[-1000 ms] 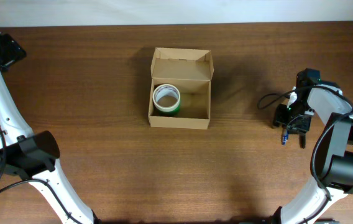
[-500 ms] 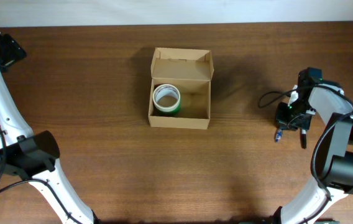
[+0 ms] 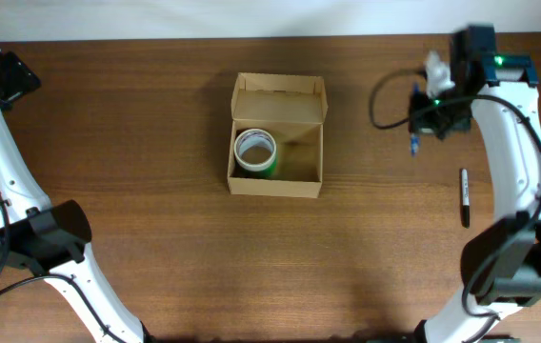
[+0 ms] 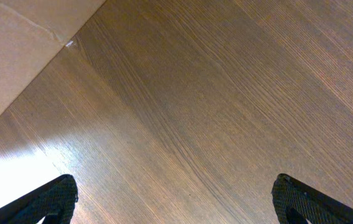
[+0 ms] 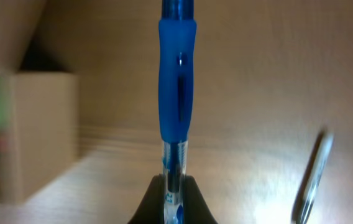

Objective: Pack container
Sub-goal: 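Carry the blue pen into the box and release it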

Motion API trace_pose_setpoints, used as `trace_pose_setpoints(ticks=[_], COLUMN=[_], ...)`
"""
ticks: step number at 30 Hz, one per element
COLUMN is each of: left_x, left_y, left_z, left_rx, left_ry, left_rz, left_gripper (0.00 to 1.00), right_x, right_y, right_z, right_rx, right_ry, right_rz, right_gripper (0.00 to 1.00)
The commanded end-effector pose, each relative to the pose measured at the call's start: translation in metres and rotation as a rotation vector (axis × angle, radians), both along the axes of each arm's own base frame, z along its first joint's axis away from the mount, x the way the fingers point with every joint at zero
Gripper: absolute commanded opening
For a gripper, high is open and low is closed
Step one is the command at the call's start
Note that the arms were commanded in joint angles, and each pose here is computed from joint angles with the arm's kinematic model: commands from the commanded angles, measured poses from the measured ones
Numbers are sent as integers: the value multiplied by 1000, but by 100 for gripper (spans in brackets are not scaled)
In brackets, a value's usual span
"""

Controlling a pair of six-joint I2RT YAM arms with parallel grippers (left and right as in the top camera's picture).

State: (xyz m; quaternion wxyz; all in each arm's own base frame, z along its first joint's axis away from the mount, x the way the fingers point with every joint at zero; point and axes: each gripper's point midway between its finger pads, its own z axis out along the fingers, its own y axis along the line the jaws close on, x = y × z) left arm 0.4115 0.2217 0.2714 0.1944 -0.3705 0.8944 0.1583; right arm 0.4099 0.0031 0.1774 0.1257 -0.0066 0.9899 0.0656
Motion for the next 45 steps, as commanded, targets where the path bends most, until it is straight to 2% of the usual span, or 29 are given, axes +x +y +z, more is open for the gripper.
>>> trace_pose_setpoints(ticks=[1, 5, 9, 14, 19, 27, 38, 45], left_x=[-5, -5, -5, -5, -5, -5, -5, -5], left_y=[1, 1, 1, 1, 1, 1, 1, 1], left_z=[11, 11, 11, 11, 11, 11, 11, 11], left_rx=[2, 2, 2, 2, 2, 3, 2, 3], left_ry=[-30, -30, -30, -30, -30, -30, -30, -30], left_rz=[17, 17, 17, 17, 17, 16, 17, 16], left_gripper=[100, 100, 100, 100, 100, 100, 100, 100], right_x=[-1, -23, -61, -84, -74, -52, -42, -41], right_y=[61, 132, 197, 256, 279, 268, 258, 239], right_z=[63, 84, 75, 54, 20, -44, -96, -108], right_rx=[-59, -100, -135, -153, -168, -217, -248, -238], right_ry=[-152, -215, -211, -223, -193, -35, 84, 158], right_rz=[323, 676, 1047, 1332, 1389, 1371, 1370, 1341], right_gripper=[4, 4, 4, 4, 4, 4, 3, 4])
